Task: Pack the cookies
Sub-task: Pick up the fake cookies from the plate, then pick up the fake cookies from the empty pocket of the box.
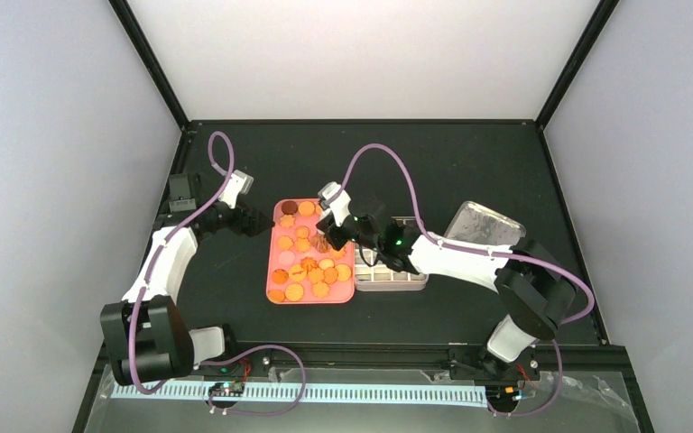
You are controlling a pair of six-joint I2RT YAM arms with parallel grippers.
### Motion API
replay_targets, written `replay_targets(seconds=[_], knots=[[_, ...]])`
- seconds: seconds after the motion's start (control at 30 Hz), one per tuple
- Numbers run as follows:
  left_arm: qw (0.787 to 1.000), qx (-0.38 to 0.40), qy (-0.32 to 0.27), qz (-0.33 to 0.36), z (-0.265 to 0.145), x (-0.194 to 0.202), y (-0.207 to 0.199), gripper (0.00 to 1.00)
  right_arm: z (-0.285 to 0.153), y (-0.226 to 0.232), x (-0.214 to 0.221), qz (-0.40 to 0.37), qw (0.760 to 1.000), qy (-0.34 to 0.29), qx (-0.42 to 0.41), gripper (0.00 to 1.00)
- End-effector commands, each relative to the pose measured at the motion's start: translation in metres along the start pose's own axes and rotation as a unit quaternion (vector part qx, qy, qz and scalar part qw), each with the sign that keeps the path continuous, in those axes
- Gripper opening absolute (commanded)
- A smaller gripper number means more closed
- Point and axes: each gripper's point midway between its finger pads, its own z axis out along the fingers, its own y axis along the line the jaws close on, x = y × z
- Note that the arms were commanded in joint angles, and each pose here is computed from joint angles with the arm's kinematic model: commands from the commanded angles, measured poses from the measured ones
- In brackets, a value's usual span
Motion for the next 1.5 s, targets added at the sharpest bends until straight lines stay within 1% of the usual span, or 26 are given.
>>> replay_targets(seconds=[0.0,0.13,0.27,0.37,0.53,0.63,0.83,1.23,1.47], knots=[[1.000,-0.002,-0.018,0.025,-0.010,-0.019,-0.002,0.97,-0.015,-0.011,-0.036,0.000,0.999,-0.046,0.014,0.01],[0.999,-0.001,-0.017,0.027,-0.010,-0.019,-0.002,0.97,-0.040,-0.021,-0.064,0.004,0.997,-0.079,0.021,0.01],[0.999,0.003,-0.019,0.026,-0.010,-0.021,-0.003,0.97,-0.066,-0.038,-0.078,0.006,0.994,-0.100,0.033,0.01],[0.999,0.006,-0.020,0.026,-0.010,-0.022,-0.005,0.97,-0.083,-0.055,-0.075,0.007,0.994,-0.099,0.049,0.01],[0.999,0.010,-0.022,0.027,-0.012,-0.026,-0.007,0.97,-0.106,-0.088,-0.055,0.018,0.993,-0.086,0.080,0.01],[0.999,0.010,-0.023,0.027,-0.012,-0.026,-0.006,0.97,-0.110,-0.098,-0.040,0.020,0.993,-0.070,0.090,0.02],[0.999,0.012,-0.023,0.025,-0.012,-0.027,-0.007,0.97,-0.109,-0.110,-0.027,0.025,0.992,-0.059,0.111,0.03],[0.999,0.015,-0.021,0.021,-0.010,-0.024,-0.007,0.97,-0.120,-0.118,-0.025,0.026,0.988,-0.070,0.137,0.03],[0.999,0.020,-0.023,0.020,-0.010,-0.022,-0.009,0.98,-0.122,-0.122,-0.026,0.032,0.987,-0.076,0.137,0.04]])
